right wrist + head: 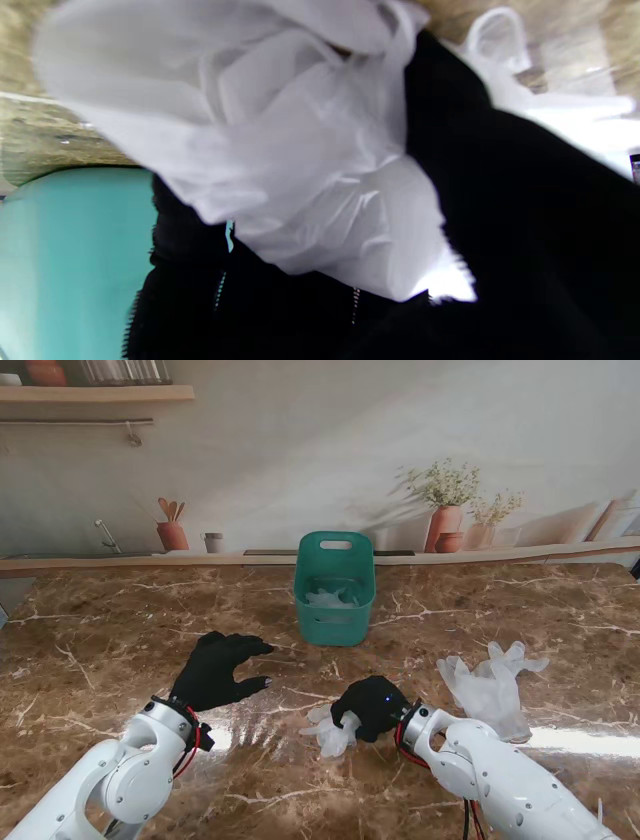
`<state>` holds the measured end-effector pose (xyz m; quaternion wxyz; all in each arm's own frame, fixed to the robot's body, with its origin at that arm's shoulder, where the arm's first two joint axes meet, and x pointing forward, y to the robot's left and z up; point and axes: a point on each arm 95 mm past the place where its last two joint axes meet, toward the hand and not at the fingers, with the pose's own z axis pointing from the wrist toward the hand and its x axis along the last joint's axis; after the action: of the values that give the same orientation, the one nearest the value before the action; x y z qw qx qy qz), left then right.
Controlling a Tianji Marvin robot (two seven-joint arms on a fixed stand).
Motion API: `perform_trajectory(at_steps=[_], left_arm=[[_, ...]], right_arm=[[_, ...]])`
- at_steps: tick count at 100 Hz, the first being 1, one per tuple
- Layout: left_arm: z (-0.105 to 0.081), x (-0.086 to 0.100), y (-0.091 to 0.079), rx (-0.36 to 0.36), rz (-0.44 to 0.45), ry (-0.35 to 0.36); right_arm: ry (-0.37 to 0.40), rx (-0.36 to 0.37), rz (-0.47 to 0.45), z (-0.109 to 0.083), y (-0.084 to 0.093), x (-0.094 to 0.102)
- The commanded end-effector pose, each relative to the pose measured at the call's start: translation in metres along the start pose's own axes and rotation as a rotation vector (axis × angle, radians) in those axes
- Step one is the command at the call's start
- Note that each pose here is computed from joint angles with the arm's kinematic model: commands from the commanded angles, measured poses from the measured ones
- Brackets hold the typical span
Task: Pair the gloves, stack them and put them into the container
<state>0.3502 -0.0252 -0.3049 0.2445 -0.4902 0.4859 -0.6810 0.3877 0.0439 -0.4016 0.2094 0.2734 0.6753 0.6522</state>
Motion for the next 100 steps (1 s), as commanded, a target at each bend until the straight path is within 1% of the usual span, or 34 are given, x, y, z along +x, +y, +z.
perform_trajectory(at_steps=[1, 9, 20, 36, 50, 61, 70, 79, 87, 100], left_arm=[[-0.002, 0.000, 0.003, -0.007, -0.006, -0.003], [-0.002, 0.000, 0.004, -0.011, -0.007, -0.003], [-0.003, 0.000, 0.005, -0.014, -0.009, -0.003], [-0.003, 0.000, 0.005, -0.013, -0.012, -0.001], [-0.004, 0.000, 0.005, -0.015, -0.014, 0.003], [-0.006, 0.000, 0.004, -0.008, -0.015, 0.001], [-0.008, -0.001, 0.004, -0.005, -0.013, -0.002], [-0.009, -0.001, 0.003, -0.007, -0.012, -0.004], [-0.010, -0.001, 0.004, -0.013, -0.012, -0.007], [-0.010, -0.001, 0.005, -0.017, -0.016, -0.006]], right_arm=[[-0.016, 0.011, 0.019, -0.007, -0.008, 0.004], [-0.020, -0.050, 0.020, -0.004, 0.012, 0.004], [-0.018, -0.126, -0.003, 0.000, 0.046, 0.005], [-0.013, -0.228, -0.062, 0.007, 0.098, 0.004], [-0.026, -0.278, -0.135, 0.018, 0.138, -0.007], [-0.050, -0.296, -0.182, 0.028, 0.164, -0.018], [-0.074, -0.316, -0.200, 0.037, 0.180, -0.028], [-0.112, -0.332, -0.200, 0.048, 0.191, -0.039], [-0.136, -0.333, -0.214, 0.058, 0.197, -0.048], [-0.155, -0.325, -0.244, 0.074, 0.205, -0.057]])
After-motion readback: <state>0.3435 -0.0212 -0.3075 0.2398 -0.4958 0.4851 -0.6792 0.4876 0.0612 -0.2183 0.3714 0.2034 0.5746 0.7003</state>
